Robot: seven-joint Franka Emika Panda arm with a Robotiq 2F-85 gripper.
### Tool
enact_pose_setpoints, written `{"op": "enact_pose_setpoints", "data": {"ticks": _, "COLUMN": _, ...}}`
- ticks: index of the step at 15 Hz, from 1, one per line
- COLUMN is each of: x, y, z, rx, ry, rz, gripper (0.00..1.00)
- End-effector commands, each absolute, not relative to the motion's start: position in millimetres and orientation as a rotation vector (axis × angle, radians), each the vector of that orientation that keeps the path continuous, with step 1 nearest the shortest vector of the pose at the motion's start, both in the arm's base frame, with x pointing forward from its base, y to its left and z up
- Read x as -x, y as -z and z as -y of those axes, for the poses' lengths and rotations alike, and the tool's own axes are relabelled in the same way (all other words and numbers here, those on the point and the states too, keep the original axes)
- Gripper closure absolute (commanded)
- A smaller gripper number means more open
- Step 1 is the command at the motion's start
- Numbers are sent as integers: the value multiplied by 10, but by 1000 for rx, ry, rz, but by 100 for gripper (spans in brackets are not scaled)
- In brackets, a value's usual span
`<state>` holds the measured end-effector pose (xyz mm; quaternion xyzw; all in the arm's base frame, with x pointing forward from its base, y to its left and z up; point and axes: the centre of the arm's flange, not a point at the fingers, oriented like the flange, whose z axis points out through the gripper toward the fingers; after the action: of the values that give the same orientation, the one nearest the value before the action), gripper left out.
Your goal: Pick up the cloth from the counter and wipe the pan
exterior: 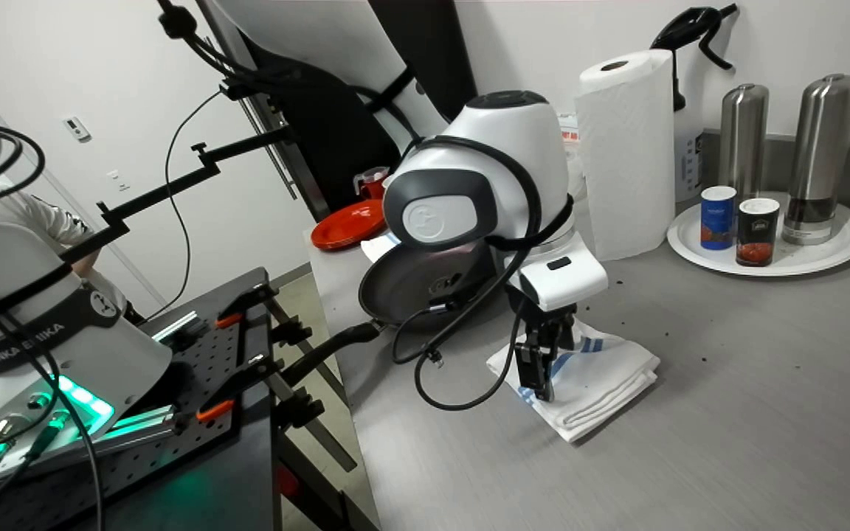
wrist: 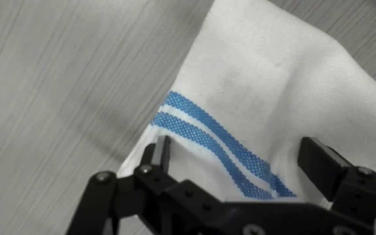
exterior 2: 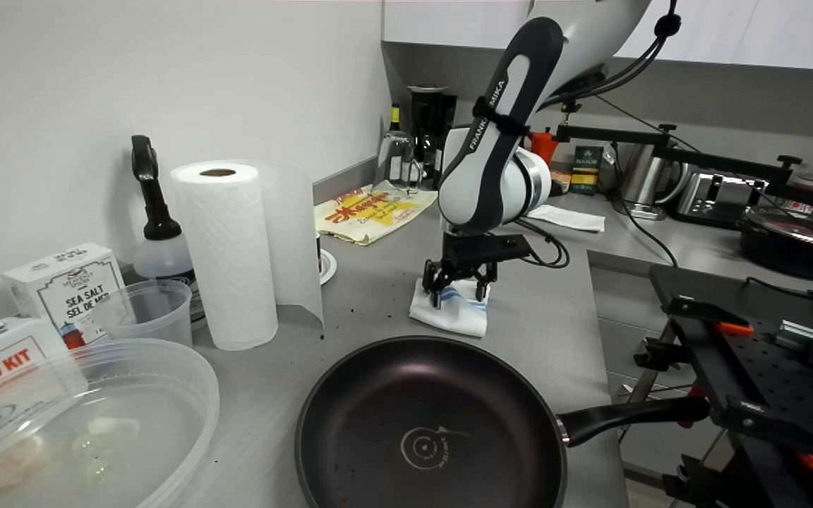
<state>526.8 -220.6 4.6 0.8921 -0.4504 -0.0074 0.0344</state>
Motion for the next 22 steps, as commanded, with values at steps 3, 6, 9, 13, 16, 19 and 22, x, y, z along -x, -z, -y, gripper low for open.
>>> {"op": "enact_pose_setpoints", "data": {"ticks": 3, "x": -5295, "y": 3, "z": 2158, "rx": -2755, "ry": 36, "rz": 1390, "gripper": 41}}
{"op": "enact_pose_setpoints", "data": {"ticks": 6, "x": -5315, "y": -18, "z": 2138, "rx": -2759, "ry": 36, "rz": 1387, "gripper": 63}}
{"op": "enact_pose_setpoints", "data": {"ticks": 9, "x": -5326, "y": -36, "z": 2135, "rx": -2760, "ry": 32, "rz": 1387, "gripper": 86}}
{"op": "enact_pose_setpoints", "data": {"ticks": 13, "x": -5319, "y": -36, "z": 2127, "rx": -2761, "ry": 37, "rz": 1388, "gripper": 96}}
{"op": "enact_pose_setpoints", "data": {"ticks": 16, "x": -5312, "y": -37, "z": 2129, "rx": -2760, "ry": 39, "rz": 1392, "gripper": 96}}
{"op": "enact_pose_setpoints", "data": {"ticks": 19, "x": -5305, "y": -60, "z": 2082, "rx": -2761, "ry": 55, "rz": 1384, "gripper": 96}}
{"op": "enact_pose_setpoints", "data": {"ticks": 22, "x": -5327, "y": -139, "z": 1952, "rx": -2798, "ry": 56, "rz": 1350, "gripper": 96}}
